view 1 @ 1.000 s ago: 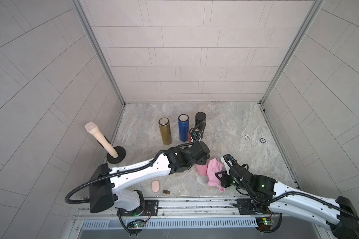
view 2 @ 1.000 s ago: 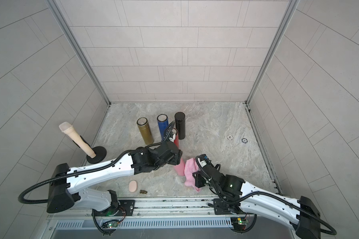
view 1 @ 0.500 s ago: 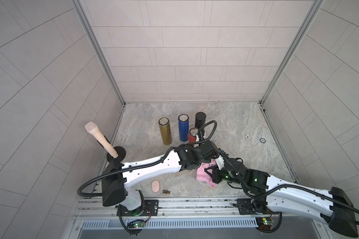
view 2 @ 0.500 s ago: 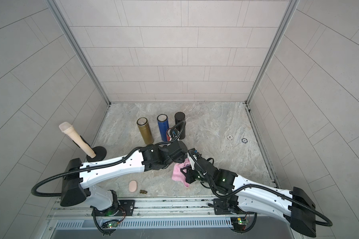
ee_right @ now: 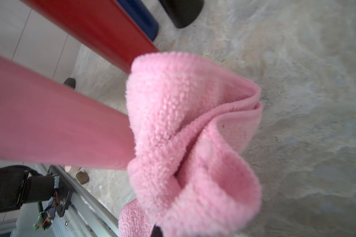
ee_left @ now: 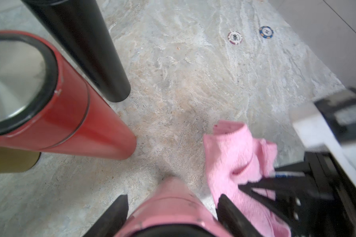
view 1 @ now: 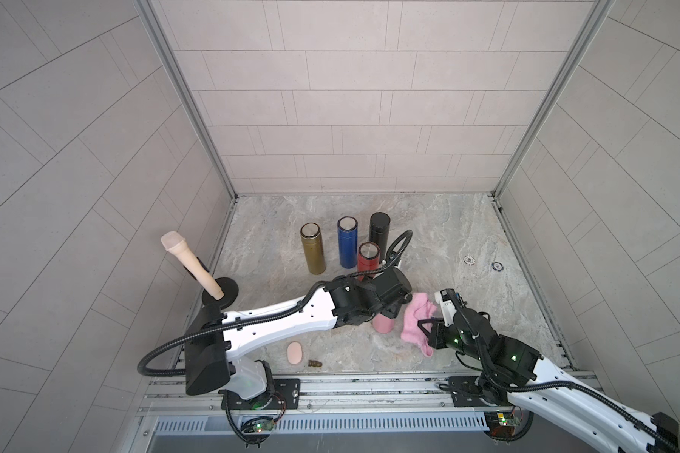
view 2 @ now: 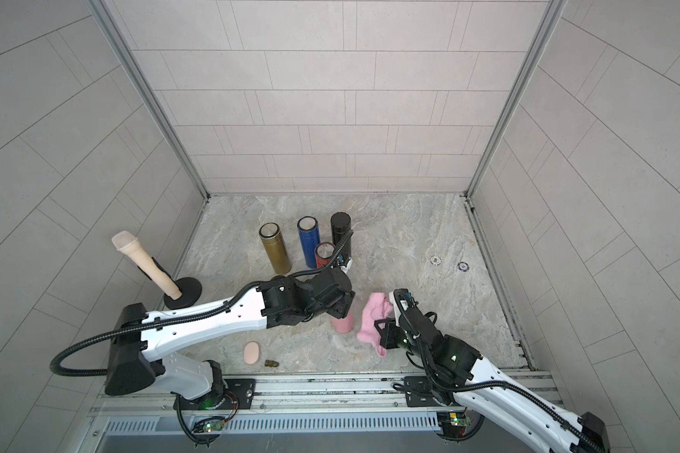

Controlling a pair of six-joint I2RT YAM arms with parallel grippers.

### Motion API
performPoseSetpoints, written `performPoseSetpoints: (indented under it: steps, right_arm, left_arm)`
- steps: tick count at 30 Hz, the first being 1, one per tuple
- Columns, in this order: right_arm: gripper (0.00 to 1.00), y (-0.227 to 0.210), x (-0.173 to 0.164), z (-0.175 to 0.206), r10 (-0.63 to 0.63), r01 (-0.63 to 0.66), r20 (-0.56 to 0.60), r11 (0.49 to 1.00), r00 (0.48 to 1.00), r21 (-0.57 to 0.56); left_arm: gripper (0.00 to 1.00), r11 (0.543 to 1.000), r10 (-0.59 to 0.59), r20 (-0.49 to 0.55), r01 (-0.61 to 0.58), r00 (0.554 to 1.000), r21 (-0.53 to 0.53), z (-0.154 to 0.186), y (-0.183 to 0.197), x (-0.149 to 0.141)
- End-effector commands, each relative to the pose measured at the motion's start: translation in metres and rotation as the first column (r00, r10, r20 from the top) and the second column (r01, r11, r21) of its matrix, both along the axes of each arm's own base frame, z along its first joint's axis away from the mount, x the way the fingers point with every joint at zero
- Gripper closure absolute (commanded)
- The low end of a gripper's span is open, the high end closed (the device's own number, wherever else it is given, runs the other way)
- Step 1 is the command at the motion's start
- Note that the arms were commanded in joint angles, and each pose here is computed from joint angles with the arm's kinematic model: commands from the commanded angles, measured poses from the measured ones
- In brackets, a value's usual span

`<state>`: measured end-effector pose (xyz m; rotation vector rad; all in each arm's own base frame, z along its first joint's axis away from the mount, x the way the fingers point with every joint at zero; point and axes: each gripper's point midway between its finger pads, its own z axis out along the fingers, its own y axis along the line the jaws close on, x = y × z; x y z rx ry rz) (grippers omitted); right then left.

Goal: Wipe the surface of the thermos
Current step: Wipe the dirt from the surface of the thermos.

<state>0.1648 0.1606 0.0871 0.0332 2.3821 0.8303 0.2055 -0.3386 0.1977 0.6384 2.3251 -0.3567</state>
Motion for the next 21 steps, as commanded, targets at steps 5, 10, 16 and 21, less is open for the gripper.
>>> performPoseSetpoints:
  steps: [5, 10, 16, 21]
  right_arm:
    - [1.00, 0.029, -0.003, 0.010, 0.177, -0.170, -0.056, 0.979, 0.983, 0.109]
    - [1.00, 0.049, -0.002, 0.008, 0.270, -0.257, -0.096, 0.958, 0.958, 0.131]
    - [1.00, 0.073, 0.002, 0.018, 0.371, -0.349, -0.107, 0.919, 0.922, 0.183]
    - [1.00, 0.078, 0.009, 0.066, 0.384, -0.375, -0.003, 0.905, 0.924, 0.200]
  left_arm:
    - [1.00, 0.953, -0.259, 0.188, 0.282, 0.947, -0.110, 0.034, -0.007, -0.021]
    - [1.00, 0.928, -0.332, 0.207, 0.358, 0.920, -0.106, 0.033, -0.010, -0.030]
    - [1.00, 0.925, -0.334, 0.232, 0.365, 0.914, -0.102, 0.029, -0.010, -0.028]
    - [1.00, 0.940, -0.314, 0.217, 0.335, 0.924, -0.070, 0.016, -0.007, -0.023]
